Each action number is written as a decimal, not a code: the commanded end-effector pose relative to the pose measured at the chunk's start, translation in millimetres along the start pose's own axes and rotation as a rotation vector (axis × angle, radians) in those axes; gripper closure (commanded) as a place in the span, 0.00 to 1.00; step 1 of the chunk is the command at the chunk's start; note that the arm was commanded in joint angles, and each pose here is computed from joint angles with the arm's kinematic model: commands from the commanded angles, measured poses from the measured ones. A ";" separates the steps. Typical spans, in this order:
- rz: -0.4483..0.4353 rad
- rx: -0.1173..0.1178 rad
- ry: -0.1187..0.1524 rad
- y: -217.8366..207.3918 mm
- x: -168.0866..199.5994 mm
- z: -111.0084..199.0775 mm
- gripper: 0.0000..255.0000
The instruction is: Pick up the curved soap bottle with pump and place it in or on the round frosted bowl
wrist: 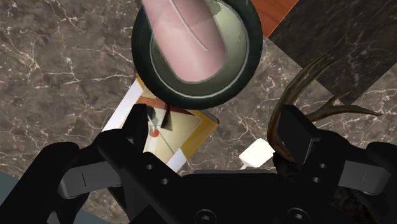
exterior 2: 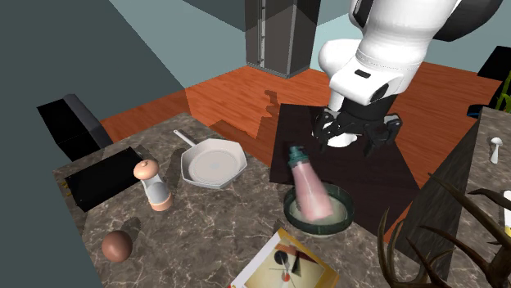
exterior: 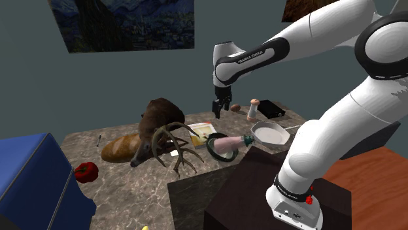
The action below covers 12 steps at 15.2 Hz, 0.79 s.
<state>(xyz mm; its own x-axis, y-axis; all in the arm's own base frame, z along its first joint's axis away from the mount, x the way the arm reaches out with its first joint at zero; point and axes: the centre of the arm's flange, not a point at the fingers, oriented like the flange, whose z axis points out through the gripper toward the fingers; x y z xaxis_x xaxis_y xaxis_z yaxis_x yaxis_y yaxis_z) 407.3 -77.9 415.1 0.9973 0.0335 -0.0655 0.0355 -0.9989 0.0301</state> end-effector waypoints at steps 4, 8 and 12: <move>0.000 0.000 0.000 0.0 0.0 -50.0 0.00; 0.000 0.000 0.000 0.0 0.0 -50.0 0.00; 0.000 0.000 0.000 0.0 0.0 -50.0 0.00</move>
<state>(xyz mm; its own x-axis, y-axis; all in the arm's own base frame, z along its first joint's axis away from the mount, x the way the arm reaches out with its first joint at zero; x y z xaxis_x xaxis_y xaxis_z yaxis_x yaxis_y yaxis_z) 410.5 -76.3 465.0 0.9973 0.0335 -0.0654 0.0355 -0.9989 0.0301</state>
